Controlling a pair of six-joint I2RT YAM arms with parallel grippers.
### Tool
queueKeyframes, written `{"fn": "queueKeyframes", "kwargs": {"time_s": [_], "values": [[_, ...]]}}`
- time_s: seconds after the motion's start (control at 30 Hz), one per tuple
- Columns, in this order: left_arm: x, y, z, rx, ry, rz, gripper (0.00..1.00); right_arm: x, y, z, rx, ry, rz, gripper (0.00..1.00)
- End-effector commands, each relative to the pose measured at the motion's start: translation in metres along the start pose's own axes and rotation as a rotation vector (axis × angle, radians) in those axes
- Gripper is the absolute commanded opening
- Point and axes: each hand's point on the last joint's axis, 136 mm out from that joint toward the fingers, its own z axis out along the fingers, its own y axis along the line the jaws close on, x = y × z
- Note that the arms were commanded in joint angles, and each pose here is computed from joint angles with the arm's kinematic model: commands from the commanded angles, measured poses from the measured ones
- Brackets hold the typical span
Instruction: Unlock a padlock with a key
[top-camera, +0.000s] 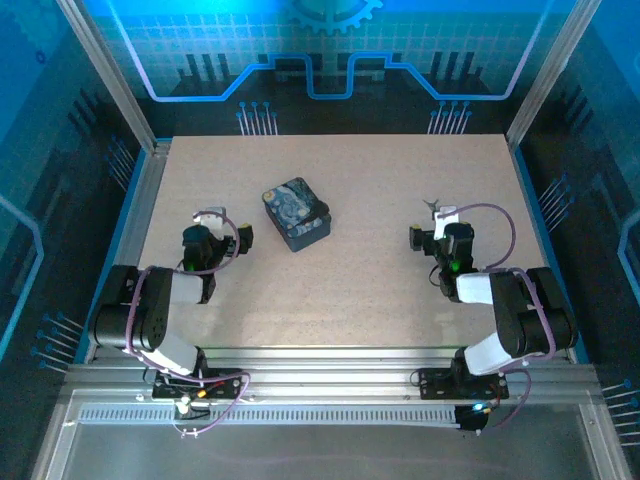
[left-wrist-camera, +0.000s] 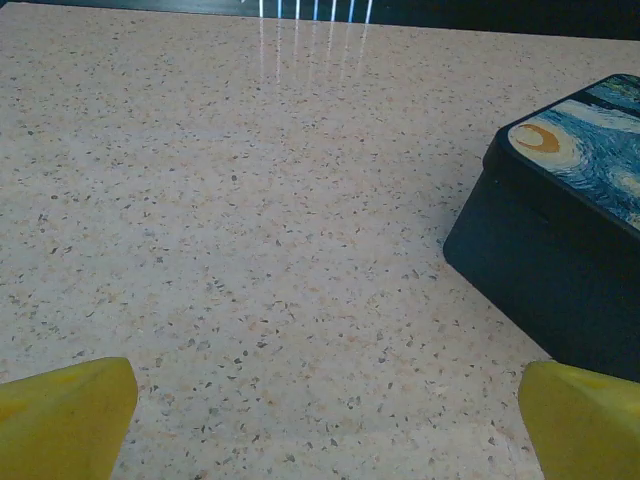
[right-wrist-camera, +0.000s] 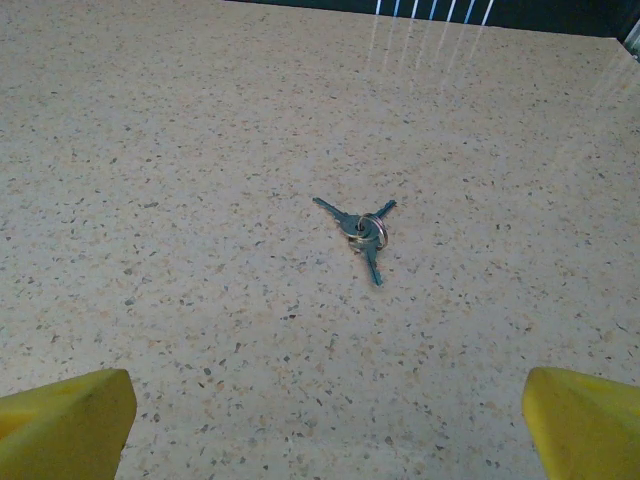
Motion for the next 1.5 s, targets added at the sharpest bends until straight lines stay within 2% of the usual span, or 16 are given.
{"fn": "queueKeyframes", "kwargs": {"time_s": [0.0,1.0,1.17,1.33,1.47], "values": [[-0.015,-0.002,0.002,0.019,-0.049,0.004,0.99,-0.017,-0.001,0.000,0.016,-0.053,0.009,1.00],[-0.018,0.007,0.001,-0.009,-0.046,-0.027,0.99,-0.020,0.001,0.000,-0.003,-0.046,0.007,1.00],[-0.054,0.051,-0.021,-0.312,0.028,-0.162,0.99,-0.036,-0.010,-0.010,0.043,-0.008,0.030,1.00],[-0.087,0.035,-0.033,-0.330,0.152,-0.302,0.99,-0.059,0.005,-0.032,-0.054,0.106,0.100,0.99],[-0.085,-0.006,-0.027,-0.265,0.271,-0.378,0.99,-0.072,0.026,-0.043,-0.133,0.179,0.154,0.96]]}}
